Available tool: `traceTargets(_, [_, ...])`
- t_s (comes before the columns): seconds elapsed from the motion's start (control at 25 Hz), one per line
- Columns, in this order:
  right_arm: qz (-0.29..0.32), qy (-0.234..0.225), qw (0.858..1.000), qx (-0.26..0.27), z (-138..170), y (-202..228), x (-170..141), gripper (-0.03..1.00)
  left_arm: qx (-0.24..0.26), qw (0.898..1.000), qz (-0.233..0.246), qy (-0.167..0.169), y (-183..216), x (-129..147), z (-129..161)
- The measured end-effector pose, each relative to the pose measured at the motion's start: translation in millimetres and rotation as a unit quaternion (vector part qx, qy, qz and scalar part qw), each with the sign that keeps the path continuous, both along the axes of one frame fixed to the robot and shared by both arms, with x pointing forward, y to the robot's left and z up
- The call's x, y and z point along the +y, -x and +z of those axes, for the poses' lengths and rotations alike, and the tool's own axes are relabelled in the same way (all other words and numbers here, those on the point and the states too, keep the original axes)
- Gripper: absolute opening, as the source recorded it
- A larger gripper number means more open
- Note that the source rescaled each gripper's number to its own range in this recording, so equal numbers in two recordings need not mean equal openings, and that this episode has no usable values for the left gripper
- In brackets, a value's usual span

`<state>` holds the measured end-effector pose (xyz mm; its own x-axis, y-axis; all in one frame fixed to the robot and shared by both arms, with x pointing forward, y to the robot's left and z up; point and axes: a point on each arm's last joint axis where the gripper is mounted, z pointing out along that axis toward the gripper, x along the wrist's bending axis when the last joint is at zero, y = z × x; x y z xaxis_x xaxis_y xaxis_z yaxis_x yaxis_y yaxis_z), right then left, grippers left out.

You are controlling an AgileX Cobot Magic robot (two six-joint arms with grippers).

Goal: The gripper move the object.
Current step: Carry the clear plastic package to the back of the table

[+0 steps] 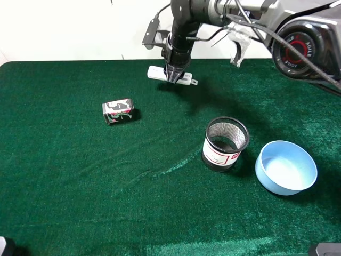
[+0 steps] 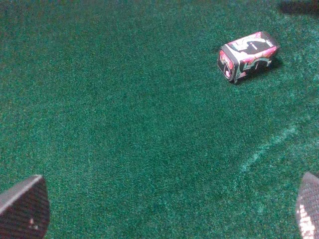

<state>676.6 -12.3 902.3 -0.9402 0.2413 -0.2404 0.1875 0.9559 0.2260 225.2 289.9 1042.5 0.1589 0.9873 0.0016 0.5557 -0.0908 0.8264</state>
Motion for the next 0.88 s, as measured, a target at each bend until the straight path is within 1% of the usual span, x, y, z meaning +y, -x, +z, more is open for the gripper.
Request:
traceTargets(0.44, [0.000,0.010,1.000,0.017,-34,-1,1,0.00,0.000,1.000,0.000,0.000,0,0,0])
traceTargets(0.88, [-0.002,0.006,1.000,0.019,-35,-1,1,0.00,0.000,1.000,0.000,0.000,0,0,0])
